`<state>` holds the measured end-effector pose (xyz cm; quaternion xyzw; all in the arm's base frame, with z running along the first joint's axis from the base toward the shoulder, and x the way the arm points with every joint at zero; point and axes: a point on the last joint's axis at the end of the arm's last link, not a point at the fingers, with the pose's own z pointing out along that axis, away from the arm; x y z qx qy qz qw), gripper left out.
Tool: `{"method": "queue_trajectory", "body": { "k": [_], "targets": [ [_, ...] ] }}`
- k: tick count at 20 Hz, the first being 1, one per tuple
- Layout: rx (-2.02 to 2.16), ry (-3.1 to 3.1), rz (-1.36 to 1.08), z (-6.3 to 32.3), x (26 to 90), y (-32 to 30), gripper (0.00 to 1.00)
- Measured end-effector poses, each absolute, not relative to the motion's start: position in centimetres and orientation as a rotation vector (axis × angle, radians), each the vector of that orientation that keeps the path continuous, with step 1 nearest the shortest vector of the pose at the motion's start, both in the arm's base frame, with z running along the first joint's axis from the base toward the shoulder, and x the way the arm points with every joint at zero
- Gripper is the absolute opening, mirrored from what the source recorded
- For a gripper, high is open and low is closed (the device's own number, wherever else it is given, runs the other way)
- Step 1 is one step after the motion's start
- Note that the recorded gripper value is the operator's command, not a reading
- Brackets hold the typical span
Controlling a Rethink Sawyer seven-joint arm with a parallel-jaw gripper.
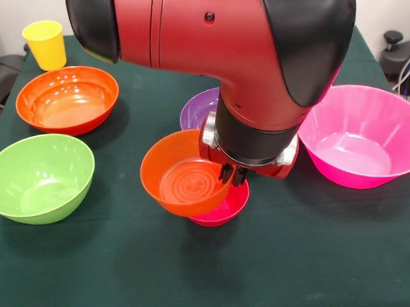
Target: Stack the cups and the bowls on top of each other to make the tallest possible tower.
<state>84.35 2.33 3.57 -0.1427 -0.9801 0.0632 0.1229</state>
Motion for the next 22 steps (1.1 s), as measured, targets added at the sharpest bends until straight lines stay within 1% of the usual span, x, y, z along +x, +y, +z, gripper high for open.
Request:
{"method": "queue_trajectory", "body": {
  "k": [11,22],
  "targets": [
    [-0.416,-2.874,0.158,1.3,84.3,3.0,0.0],
    [-0.417,-2.881,0.125,1.6,84.6,3.4,0.0]
  ]
}}
